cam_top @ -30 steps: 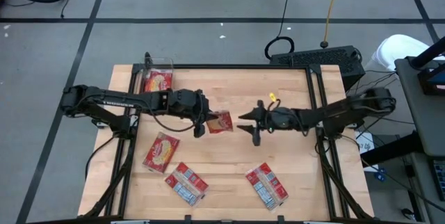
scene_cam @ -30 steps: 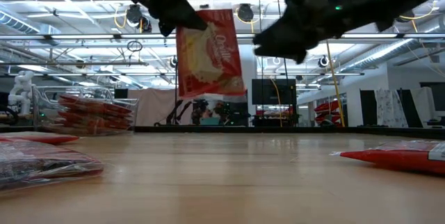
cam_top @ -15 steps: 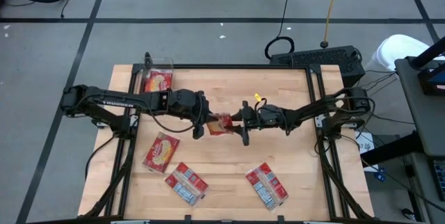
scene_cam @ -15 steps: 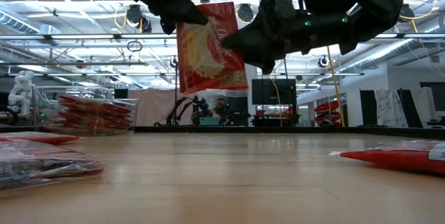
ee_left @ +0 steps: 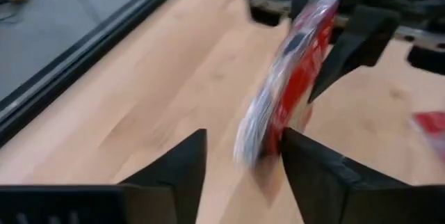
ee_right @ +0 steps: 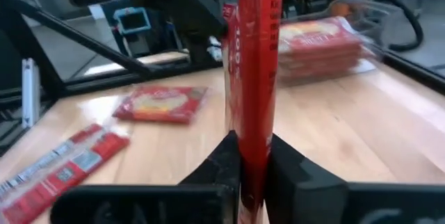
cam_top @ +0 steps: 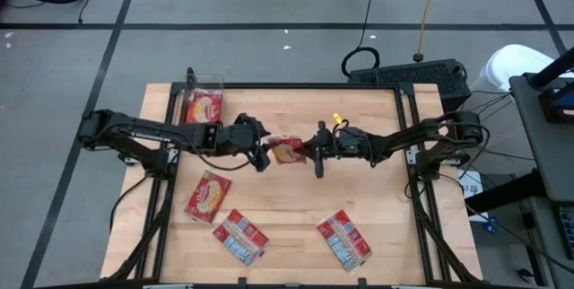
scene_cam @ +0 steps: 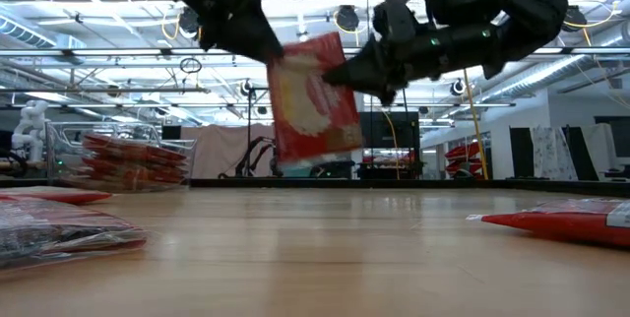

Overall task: Sort popcorn bags into baskets
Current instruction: Put the red popcorn bag into the transparent bin

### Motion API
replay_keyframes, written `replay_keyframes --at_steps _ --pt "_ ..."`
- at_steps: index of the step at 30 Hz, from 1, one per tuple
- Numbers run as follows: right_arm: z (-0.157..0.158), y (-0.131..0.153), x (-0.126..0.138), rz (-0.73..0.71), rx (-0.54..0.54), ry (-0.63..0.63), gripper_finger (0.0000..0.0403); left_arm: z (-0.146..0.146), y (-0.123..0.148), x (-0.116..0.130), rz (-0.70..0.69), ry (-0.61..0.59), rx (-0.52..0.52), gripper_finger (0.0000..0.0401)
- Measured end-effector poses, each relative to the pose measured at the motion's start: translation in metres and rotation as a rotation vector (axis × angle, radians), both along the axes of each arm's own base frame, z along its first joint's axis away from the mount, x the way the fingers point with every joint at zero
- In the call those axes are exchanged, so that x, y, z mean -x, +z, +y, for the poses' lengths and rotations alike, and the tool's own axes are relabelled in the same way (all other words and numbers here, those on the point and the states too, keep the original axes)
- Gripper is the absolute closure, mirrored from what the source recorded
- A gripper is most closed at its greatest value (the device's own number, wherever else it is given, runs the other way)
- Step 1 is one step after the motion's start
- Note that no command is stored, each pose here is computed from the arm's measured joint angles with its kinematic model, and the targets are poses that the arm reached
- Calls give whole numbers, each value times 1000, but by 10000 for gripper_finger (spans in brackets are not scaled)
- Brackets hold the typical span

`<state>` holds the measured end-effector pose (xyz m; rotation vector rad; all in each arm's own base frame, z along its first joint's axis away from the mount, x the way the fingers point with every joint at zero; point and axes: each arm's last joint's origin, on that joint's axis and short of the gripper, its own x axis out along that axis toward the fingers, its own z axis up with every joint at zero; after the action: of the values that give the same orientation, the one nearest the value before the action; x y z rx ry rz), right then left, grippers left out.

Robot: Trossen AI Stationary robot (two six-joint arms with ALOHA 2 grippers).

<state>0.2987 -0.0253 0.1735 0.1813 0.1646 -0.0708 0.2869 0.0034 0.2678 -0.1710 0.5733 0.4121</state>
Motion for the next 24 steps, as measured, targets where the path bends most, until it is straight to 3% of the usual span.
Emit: replay_keyframes --at_steps 5,10,17,24 --pt "-11 -4 17 -7 -11 -45 395 -20 -4 2 -41 42 -3 193" --pt "-16 -2 32 -141 -61 -32 390 -33 -18 2 -179 24 -8 192" --pt "-7 7 34 -253 -140 71 391 -29 -39 9 -429 10 -12 192" --pt "-1 16 29 -305 -132 100 390 -21 -39 7 -544 -125 47 192"
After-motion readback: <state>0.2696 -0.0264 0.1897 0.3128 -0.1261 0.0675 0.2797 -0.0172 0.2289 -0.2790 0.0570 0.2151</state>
